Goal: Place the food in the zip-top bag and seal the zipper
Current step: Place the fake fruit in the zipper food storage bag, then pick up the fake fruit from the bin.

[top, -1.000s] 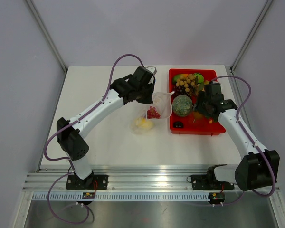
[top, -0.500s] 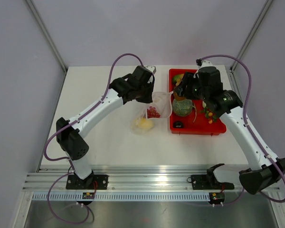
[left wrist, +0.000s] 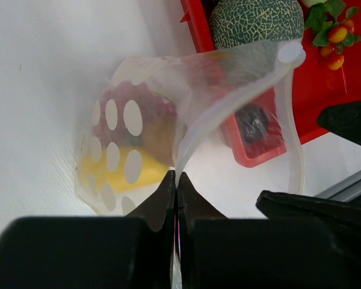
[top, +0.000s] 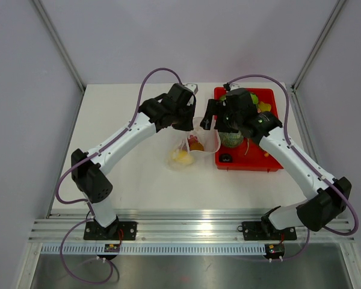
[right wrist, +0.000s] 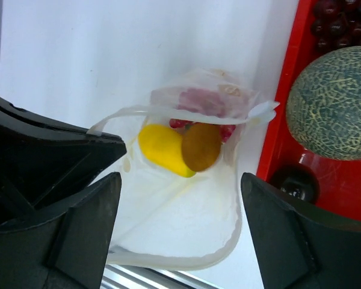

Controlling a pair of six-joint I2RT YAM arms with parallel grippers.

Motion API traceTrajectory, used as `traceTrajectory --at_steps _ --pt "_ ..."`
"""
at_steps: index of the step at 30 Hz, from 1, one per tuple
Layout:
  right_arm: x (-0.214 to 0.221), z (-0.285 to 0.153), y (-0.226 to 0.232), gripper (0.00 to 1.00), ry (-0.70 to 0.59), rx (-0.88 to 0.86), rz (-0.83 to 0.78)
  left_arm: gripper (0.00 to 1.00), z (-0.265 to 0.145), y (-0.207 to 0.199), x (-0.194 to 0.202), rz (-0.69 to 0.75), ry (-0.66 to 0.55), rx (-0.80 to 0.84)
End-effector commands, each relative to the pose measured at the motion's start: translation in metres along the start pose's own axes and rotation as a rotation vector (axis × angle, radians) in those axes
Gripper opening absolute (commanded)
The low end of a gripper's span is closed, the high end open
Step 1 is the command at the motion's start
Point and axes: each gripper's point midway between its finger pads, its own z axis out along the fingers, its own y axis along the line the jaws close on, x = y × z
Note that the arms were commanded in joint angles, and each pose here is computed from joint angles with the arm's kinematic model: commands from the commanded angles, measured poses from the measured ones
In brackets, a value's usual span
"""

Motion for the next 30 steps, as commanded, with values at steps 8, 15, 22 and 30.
traceTrajectory --at_steps 8,15,22,30 --pt "-0.041 -0.053 -0.069 0.78 -0.213 0.22 0.061 0.0 -0.008 -0.005 -0.019 0.003 -0.058 0.033" --pt "0.027 -0.026 -0.145 0.82 -0.059 0.363 0.137 0.0 -0.013 0.014 -0.029 -0.011 -0.084 0.005" --pt "0.092 0.032 -0.148 0.85 0.194 0.268 0.148 0.0 -0.008 0.013 -0.024 -0.019 -0.067 0.013" --pt "0.111 0.07 -0.154 0.86 0.271 0.239 0.141 0.0 -0.006 0.015 -0.02 -0.021 -0.058 0.009"
